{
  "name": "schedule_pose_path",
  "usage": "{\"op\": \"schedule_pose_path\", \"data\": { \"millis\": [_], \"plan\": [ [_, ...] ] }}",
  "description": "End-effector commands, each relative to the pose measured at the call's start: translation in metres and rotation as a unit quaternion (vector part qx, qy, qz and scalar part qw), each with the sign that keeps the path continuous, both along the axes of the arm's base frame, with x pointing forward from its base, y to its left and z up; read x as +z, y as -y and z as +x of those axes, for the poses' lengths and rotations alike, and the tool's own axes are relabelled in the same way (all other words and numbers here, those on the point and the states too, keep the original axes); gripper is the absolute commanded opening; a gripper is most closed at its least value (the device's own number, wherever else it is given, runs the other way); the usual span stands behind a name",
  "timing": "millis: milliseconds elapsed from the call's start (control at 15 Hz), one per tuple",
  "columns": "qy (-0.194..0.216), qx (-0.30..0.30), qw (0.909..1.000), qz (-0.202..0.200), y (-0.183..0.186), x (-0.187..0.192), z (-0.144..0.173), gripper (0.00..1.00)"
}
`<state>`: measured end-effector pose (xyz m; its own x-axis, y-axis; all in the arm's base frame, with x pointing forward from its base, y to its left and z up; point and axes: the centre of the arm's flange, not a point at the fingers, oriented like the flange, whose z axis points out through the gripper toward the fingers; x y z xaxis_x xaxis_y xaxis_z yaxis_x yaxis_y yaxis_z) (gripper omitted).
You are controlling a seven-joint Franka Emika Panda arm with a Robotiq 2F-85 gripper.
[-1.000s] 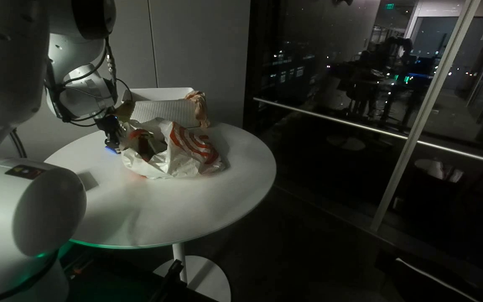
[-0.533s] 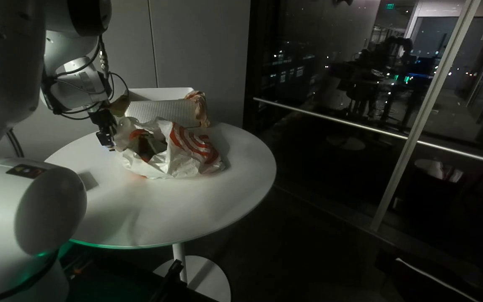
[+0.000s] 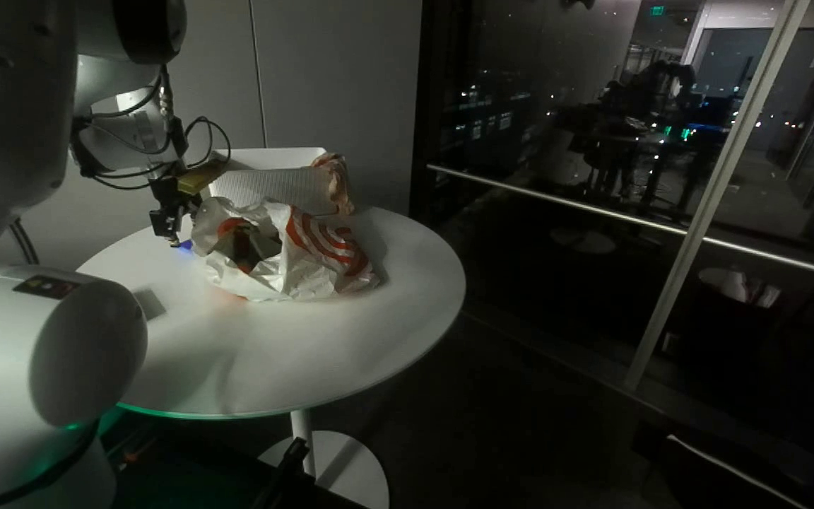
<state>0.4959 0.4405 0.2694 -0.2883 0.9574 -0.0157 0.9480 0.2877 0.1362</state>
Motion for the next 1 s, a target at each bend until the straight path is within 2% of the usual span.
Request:
{"op": "schedule_pose_path", "data": {
  "millis": [0,133,267,533,800,867,933],
  "plan": [
    [-0.002,-0.053,0.9975,0.046,-0.013,-0.012,0.014,1.00],
    [0.009,-0.047,0.9963,0.071,-0.019,-0.020,0.016,1.00],
    [0.022,-0.053,0.9950,0.081,-0.023,-0.027,0.019,1.00],
    [0.026,-0.081,0.9932,0.079,-0.018,-0.039,0.028,1.00],
    [0.050,-0.055,0.9937,0.083,-0.009,-0.041,0.032,1.00],
    [0.057,-0.046,0.9938,0.083,-0.008,-0.041,0.032,0.81],
    [0.060,-0.038,0.9937,0.087,-0.007,-0.041,0.032,0.74]
  ]
}}
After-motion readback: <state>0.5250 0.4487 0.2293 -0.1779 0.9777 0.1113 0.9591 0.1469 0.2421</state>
